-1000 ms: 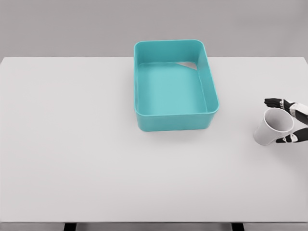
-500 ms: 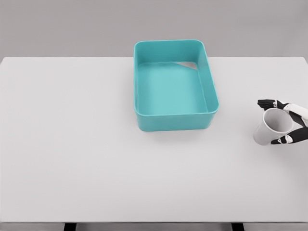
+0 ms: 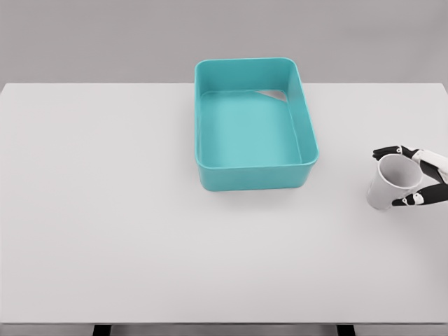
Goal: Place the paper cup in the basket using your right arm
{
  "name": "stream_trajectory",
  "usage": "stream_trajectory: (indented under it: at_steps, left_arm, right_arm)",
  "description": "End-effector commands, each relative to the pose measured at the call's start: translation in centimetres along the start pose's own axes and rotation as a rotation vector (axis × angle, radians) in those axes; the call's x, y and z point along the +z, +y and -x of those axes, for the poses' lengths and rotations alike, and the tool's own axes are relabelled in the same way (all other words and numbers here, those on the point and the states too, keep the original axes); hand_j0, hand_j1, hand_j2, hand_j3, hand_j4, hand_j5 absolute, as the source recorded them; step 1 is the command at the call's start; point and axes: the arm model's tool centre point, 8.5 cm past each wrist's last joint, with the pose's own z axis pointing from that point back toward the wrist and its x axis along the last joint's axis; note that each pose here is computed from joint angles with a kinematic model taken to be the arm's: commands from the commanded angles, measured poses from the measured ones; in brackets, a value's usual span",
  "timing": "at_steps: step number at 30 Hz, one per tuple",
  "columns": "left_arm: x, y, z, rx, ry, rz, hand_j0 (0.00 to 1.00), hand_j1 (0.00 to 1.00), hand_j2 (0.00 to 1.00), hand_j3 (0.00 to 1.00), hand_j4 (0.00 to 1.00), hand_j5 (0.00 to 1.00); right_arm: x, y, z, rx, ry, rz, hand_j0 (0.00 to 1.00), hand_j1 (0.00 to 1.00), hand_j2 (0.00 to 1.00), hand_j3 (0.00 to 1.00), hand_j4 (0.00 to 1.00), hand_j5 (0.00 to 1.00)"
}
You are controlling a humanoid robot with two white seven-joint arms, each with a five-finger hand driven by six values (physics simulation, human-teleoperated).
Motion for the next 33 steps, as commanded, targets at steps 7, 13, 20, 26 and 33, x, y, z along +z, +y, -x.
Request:
stream_trajectory:
  at_steps: [7, 13, 20, 26, 33]
  left_arm:
    - [0.0, 0.0, 0.0, 0.0, 0.0, 0.0, 1.0, 1.0, 1.0, 1.0, 1.0, 1.0]
    - [0.0, 0.0, 0.0, 0.0, 0.0, 0.0, 1.0, 1.0, 1.0, 1.0, 1.0, 1.0]
    - [0.0, 0.0, 0.0, 0.0, 0.0, 0.0, 1.0, 1.0, 1.0, 1.0, 1.0, 1.0]
    - [0.0, 0.0, 0.0, 0.0, 0.0, 0.0, 1.0, 1.0, 1.0, 1.0, 1.0, 1.0]
    - [0.0, 0.0, 0.0, 0.0, 0.0, 0.0, 1.0, 1.0, 1.0, 1.0, 1.0, 1.0]
  right_arm:
    - [-0.3, -1.5, -1.2, 0.004, -0.051, 0.063, 0.86, 0.86, 0.86, 0.86, 0.86, 0.86]
    - [-0.9, -2.3, -2.0, 0.008, -0.093, 0.101, 0.84, 0.84, 0.84, 0.84, 0.84, 0.84]
    - [-2.1, -2.8, -4.0, 0.03, -0.165, 0.111, 0.75, 0.75, 0.75, 0.75, 0.75, 0.75]
    - [-2.8, -2.7, -4.9, 0.039, -0.198, 0.102, 0.67, 0.67, 0.67, 0.67, 0.67, 0.67]
    - [-2.8, -3.6, -6.3, 0.062, -0.235, 0.123, 0.69, 0.69, 0.69, 0.69, 0.69, 0.69]
